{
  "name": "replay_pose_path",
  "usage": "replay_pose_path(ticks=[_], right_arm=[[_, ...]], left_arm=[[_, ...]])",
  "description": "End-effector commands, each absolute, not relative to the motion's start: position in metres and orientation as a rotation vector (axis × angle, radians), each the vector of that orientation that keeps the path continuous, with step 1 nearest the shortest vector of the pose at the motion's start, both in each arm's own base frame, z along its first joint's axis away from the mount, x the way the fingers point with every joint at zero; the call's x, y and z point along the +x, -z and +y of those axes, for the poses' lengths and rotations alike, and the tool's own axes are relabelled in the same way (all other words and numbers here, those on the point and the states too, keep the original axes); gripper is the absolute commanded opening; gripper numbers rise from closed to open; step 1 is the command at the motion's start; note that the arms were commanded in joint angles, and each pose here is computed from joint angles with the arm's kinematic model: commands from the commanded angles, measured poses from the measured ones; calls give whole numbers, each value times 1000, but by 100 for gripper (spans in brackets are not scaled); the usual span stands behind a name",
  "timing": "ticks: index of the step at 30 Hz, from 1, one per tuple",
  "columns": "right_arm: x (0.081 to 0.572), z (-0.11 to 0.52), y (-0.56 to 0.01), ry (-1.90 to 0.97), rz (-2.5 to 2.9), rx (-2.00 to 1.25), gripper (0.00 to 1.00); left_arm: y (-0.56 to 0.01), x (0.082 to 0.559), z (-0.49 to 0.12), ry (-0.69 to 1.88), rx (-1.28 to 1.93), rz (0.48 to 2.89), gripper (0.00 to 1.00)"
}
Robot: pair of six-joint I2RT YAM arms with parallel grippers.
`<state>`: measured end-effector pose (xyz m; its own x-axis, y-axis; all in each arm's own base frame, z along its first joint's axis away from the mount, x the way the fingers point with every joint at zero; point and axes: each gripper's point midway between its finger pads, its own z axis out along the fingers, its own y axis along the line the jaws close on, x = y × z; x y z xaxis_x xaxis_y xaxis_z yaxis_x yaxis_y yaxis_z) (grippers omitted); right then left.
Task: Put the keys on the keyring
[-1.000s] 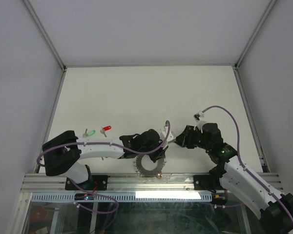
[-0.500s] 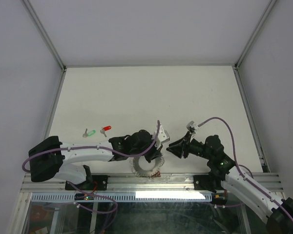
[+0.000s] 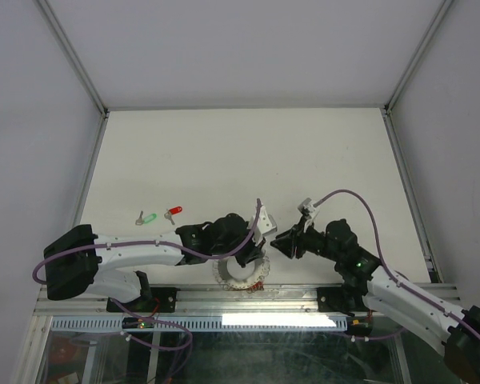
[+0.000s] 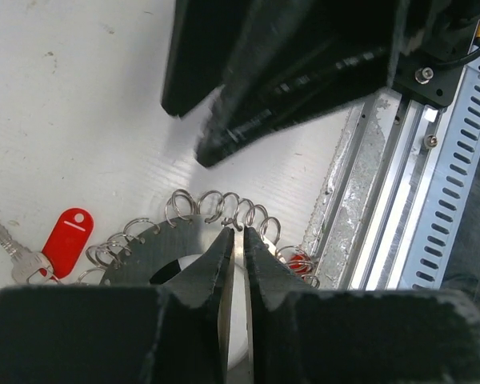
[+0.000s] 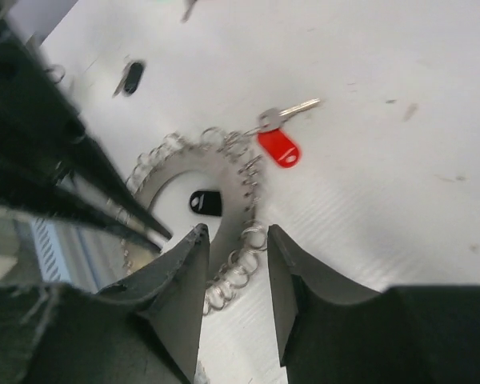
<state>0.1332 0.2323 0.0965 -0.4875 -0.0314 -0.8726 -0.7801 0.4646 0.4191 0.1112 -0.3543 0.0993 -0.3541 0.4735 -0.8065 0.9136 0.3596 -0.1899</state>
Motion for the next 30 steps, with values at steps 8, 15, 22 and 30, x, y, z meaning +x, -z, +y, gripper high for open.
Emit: replay_pose_path(ticks=[8, 15, 22, 30], right_arm=[[184, 178, -114, -802, 2111, 87, 37], [181, 167, -111, -708, 2212, 143, 36], [178, 172, -106, -721, 2258, 130, 36], [176, 179, -101, -755, 2279, 132, 36]], left_arm=[[-98, 108, -373, 900, 1239, 1957, 34], [-79, 118, -379, 822, 1246, 2016, 36], [-74, 144, -370, 656, 1081, 2100, 35], [-70, 152, -379, 616, 1052, 2138, 34]])
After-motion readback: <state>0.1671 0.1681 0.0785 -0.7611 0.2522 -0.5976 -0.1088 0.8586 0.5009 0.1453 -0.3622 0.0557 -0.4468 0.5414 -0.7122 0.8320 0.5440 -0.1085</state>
